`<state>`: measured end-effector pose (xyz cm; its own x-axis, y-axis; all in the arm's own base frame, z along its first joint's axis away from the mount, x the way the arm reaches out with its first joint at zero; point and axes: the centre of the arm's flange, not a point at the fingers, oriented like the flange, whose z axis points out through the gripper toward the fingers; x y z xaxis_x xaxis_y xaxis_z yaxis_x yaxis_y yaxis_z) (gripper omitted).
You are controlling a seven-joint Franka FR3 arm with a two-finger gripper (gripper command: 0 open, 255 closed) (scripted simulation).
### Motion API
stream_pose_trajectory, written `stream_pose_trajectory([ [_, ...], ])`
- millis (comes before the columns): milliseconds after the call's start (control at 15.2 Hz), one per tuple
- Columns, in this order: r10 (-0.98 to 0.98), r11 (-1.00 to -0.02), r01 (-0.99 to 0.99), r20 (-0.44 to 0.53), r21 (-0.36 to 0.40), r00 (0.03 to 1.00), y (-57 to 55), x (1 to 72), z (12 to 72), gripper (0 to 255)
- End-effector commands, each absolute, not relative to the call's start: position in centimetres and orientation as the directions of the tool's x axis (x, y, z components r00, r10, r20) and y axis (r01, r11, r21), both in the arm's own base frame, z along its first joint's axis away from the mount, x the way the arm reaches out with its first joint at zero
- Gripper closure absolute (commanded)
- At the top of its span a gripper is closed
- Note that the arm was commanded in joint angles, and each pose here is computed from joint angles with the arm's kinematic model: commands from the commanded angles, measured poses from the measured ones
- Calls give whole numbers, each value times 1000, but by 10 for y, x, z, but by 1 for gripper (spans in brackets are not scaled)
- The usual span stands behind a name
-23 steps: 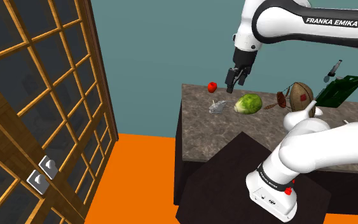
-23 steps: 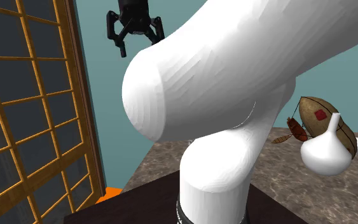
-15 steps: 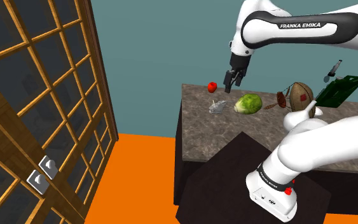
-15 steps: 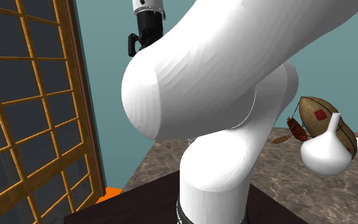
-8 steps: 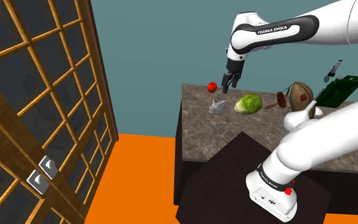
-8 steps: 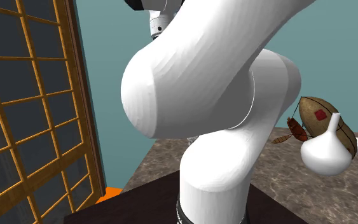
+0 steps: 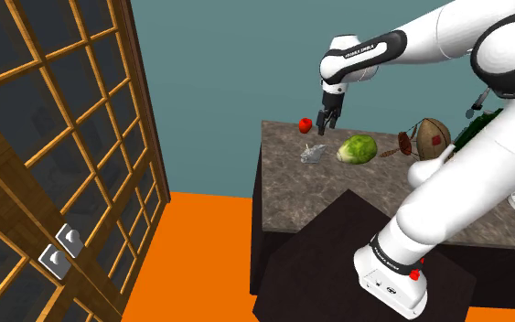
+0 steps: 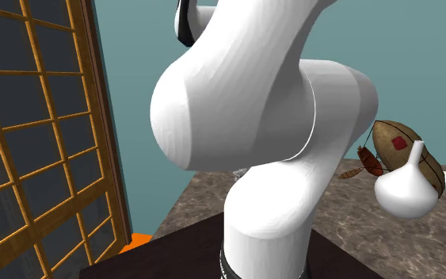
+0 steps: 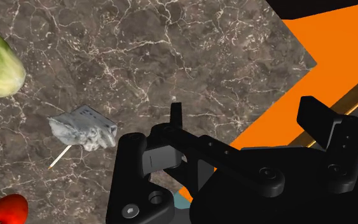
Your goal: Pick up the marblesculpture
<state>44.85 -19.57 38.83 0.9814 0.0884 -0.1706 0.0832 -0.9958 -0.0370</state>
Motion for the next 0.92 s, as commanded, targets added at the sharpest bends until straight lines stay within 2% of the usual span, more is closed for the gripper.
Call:
stream_pose_trajectory([
  [0, 94, -995, 87, -179, -44, 979, -215, 458, 370, 0],
  [858, 123, -990, 103, -231, -95, 965, -335, 534, 259, 0],
])
